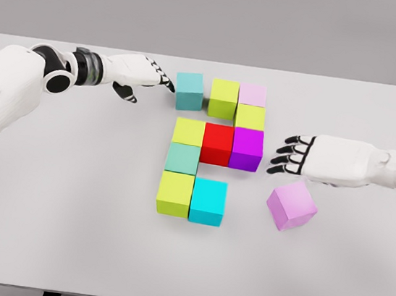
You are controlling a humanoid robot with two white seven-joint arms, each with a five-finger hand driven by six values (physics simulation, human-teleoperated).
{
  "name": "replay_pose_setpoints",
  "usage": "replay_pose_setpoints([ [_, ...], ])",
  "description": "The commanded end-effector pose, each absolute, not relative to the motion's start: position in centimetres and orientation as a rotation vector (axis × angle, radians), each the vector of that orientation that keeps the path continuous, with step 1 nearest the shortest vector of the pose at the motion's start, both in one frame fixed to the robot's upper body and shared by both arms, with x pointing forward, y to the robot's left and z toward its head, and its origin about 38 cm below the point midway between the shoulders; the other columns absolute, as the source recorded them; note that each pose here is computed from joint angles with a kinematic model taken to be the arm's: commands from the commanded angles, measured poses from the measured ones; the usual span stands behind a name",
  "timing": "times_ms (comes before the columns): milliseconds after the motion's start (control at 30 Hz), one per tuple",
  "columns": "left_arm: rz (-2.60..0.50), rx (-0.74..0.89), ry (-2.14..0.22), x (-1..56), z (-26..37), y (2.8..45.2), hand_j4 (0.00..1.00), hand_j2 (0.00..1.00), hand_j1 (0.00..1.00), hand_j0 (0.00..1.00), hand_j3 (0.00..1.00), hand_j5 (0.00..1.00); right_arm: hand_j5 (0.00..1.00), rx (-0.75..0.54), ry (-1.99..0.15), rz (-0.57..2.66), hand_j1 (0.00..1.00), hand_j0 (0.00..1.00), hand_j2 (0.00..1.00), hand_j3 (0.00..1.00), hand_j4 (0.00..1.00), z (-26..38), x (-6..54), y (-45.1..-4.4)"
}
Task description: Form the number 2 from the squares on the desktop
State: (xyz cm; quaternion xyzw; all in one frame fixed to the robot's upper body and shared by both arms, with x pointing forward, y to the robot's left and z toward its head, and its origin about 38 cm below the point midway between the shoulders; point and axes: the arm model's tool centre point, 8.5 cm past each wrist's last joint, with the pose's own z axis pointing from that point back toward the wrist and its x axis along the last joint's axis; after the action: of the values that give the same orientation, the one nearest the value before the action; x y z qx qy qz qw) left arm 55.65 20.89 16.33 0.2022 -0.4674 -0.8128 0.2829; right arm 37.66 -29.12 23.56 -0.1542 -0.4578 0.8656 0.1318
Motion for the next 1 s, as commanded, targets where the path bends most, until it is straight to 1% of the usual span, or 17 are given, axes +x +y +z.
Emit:
replay_pose_setpoints([
  [0, -2.168, 0.542, -1.257, 55.7, 16.5, 21.0, 0.85, 0.85, 0.85, 0.85, 0.85, 0.85, 1.0, -0.5, -1.316, 2.413, 1.0, 1.0, 1.0, 1.0, 1.0, 25.4, 38.4, -32.0],
  [133, -2.163, 0.546, -1.249, 55.7, 16.4, 21.3, 0.87, 0.87, 0.87, 0.87, 0.87, 0.87, 1.0, -0.544, -1.216, 2.337, 1.0, 1.0, 1.0, 1.0, 1.0, 25.4, 39.1, -36.0],
  [200, -2.153, 0.553, -1.239, 55.8, 16.4, 22.0, 0.87, 0.87, 0.87, 0.87, 0.87, 0.87, 0.99, -0.548, -1.173, 2.36, 0.99, 0.99, 0.99, 0.99, 0.99, 25.0, 38.8, -36.4],
  [267, -2.146, 0.556, -1.235, 55.8, 16.4, 22.3, 0.87, 0.87, 0.87, 0.87, 0.87, 0.87, 0.86, -0.573, -1.129, 2.4, 0.86, 0.86, 0.86, 0.86, 0.86, 24.6, 38.7, -36.6],
  [300, -2.143, 0.554, -1.23, 55.8, 16.2, 22.4, 0.87, 0.87, 0.87, 0.87, 0.87, 0.87, 0.82, -0.575, -1.118, 2.412, 0.82, 0.82, 0.82, 0.82, 0.82, 24.3, 38.7, -36.5],
  [367, -2.125, 0.564, -1.205, 56.1, 16.1, 23.3, 0.9, 0.9, 0.9, 0.9, 0.9, 0.9, 0.82, -0.535, -1.086, 2.486, 0.82, 0.82, 0.82, 0.82, 0.82, 22.6, 37.8, -35.4],
  [467, -2.107, 0.572, -1.178, 56.4, 15.9, 23.9, 0.9, 0.9, 0.9, 0.9, 0.9, 0.9, 0.8, -0.537, -1.068, 2.504, 0.8, 0.8, 0.8, 0.8, 0.8, 22.4, 37.6, -35.4],
  [567, -2.105, 0.57, -1.178, 56.5, 15.9, 23.7, 0.9, 0.9, 0.9, 0.9, 0.9, 0.9, 0.8, -0.471, -1.036, 2.525, 0.8, 0.8, 0.8, 0.8, 0.8, 20.7, 36.9, -35.3],
  [700, -2.108, 0.553, -1.191, 56.6, 15.7, 22.4, 0.9, 0.9, 0.9, 0.9, 0.9, 0.9, 0.8, -0.463, -0.975, 2.558, 0.8, 0.8, 0.8, 0.8, 0.8, 20.9, 36.9, -36.0],
  [767, -2.11, 0.556, -1.198, 56.7, 16.0, 22.0, 0.9, 0.9, 0.9, 0.9, 0.9, 0.9, 0.8, -0.47, -0.961, 2.552, 0.8, 0.8, 0.8, 0.8, 0.8, 20.9, 37.1, -36.4],
  [800, -2.104, 0.56, -1.197, 56.8, 16.1, 22.2, 0.9, 0.9, 0.9, 0.9, 0.9, 0.9, 0.8, -0.453, -0.949, 2.556, 0.8, 0.8, 0.8, 0.8, 0.8, 20.5, 36.9, -36.4],
  [833, -2.103, 0.562, -1.202, 56.9, 16.3, 22.1, 0.9, 0.9, 0.9, 0.9, 0.9, 0.9, 0.78, -0.453, -0.949, 2.561, 0.78, 0.78, 0.78, 0.78, 0.78, 20.5, 37.0, -36.3],
  [867, -2.097, 0.564, -1.205, 57.0, 16.4, 22.1, 0.91, 0.91, 0.91, 0.91, 0.91, 0.91, 0.74, -0.442, -0.946, 2.564, 0.74, 0.74, 0.74, 0.74, 0.74, 20.3, 37.0, -36.3],
  [933, -2.092, 0.566, -1.196, 57.0, 16.3, 22.3, 0.93, 0.93, 0.93, 0.93, 0.93, 0.93, 0.74, -0.485, -1.023, 2.531, 0.74, 0.74, 0.74, 0.74, 0.74, 20.9, 37.7, -36.3],
  [967, -2.089, 0.566, -1.196, 57.0, 16.3, 22.4, 0.93, 0.93, 0.93, 0.93, 0.93, 0.93, 0.74, -0.482, -1.025, 2.526, 0.74, 0.74, 0.74, 0.74, 0.74, 20.6, 37.9, -36.3],
])
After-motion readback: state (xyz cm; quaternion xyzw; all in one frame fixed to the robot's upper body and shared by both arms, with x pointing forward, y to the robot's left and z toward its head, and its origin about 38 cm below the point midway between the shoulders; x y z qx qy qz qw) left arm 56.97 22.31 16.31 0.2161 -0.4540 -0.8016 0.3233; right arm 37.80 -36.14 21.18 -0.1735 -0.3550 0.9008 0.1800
